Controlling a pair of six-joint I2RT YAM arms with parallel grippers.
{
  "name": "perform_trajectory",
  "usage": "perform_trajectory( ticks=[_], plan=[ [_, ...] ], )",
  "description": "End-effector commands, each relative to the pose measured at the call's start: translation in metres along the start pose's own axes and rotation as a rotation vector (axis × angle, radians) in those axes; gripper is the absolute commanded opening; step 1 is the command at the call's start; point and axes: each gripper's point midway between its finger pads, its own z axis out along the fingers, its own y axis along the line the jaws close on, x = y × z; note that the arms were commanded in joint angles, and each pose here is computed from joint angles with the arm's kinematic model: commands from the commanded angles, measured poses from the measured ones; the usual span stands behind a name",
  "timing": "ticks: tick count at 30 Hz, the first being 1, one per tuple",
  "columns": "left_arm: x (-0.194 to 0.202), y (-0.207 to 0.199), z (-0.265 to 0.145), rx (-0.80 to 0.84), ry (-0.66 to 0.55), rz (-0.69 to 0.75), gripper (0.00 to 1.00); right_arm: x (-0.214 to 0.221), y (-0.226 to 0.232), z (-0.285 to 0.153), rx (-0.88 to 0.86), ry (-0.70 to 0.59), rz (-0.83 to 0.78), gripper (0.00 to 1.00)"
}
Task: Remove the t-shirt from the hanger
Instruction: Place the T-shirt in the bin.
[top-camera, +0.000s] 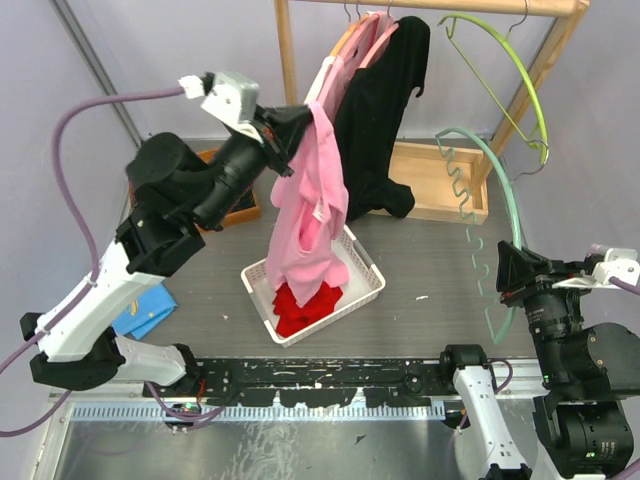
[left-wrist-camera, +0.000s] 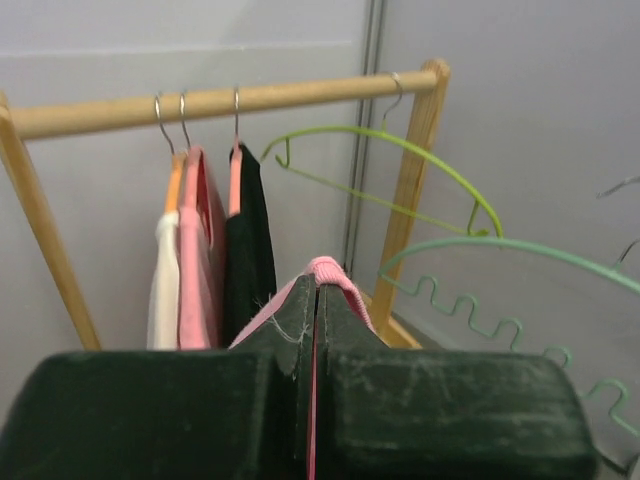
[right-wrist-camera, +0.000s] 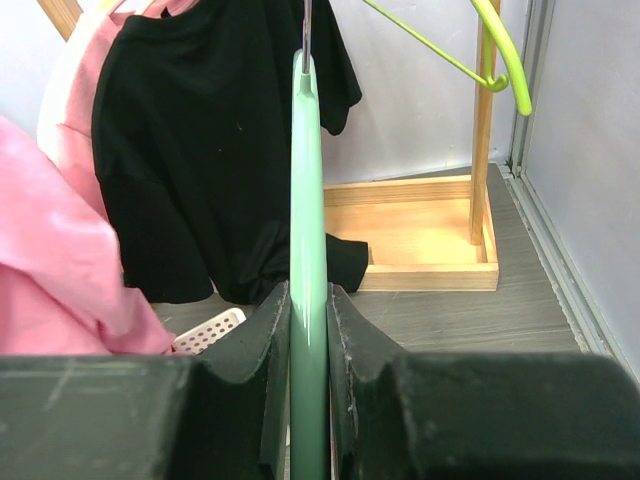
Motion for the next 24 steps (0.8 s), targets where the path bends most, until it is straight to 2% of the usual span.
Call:
perform_trajectory(
  ticks=[1,11,24],
  plan=[
    [-0.001,0.002,-0.021,0.01,-0.022,-0.074,0.0,-0.025,0.008,0.001,-0.034,-0.108,0.007,0.01],
    [0.098,0.009,-0.067,-0.012,0.132,-0.153,0.0,-0.013,0.009,0.011,-0.053,-0.08,0.014,0.01],
    [0.242,0.024,-0.117,-0.129,0.427,-0.167,0.0,0.003,0.009,0.029,-0.066,-0.045,0.023,0.01]
  ],
)
